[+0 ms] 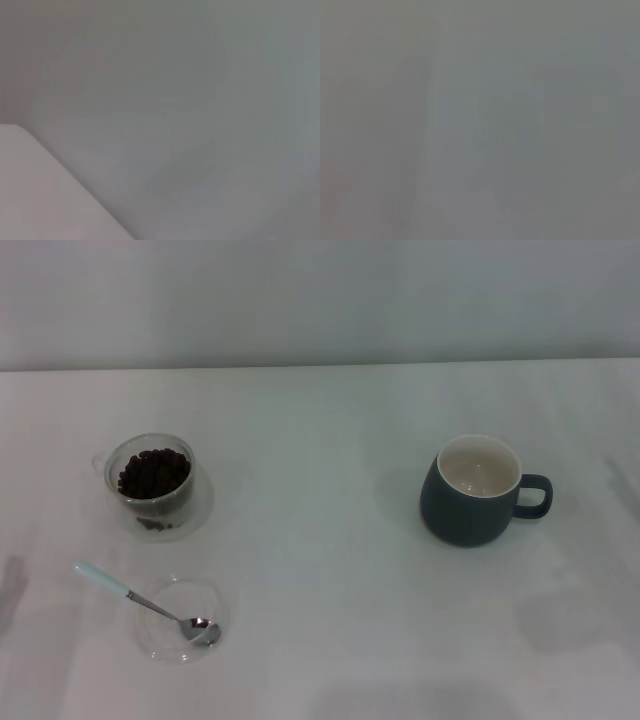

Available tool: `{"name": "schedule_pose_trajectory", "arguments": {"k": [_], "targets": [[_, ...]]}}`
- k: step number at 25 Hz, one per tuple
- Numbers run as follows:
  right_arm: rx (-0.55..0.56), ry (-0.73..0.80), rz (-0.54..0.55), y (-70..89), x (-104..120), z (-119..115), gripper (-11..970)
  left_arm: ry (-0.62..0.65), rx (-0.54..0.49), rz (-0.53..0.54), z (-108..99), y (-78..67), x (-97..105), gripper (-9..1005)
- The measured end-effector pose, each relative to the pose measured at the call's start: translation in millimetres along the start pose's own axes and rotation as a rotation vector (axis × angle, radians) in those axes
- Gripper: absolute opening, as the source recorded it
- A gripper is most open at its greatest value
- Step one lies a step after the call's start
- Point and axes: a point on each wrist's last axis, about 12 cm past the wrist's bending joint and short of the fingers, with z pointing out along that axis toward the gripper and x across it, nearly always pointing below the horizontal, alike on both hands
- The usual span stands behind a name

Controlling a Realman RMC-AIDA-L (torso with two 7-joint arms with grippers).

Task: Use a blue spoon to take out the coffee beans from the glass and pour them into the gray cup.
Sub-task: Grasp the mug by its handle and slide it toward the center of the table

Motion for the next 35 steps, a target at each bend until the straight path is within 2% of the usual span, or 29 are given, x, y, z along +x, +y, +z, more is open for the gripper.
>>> {"name": "schedule_pose_trajectory", "arguments": {"k": [5, 12, 24, 35], "targets": [[-0.095, 0.086, 0.084, -1.1, 6.9, -23.3, 794, -0.016, 0.010, 0.018, 4.4, 0.4, -5.2, 877], [-0.152, 0.149, 0.116, 14.3, 17.6, -35.4, 794, -0.023, 0.023, 0.036, 14.8, -1.7, -7.9, 877], [-0.209, 0.230, 0.040, 57.0, 36.9, -8.2, 795, -0.028, 0.020, 0.039, 23.8, -2.6, -8.8, 878], [-0.210, 0.260, 0.015, 61.6, 40.0, 5.3, 795, -0.044, 0.009, 0.035, 23.9, -1.7, -10.1, 878]]}}
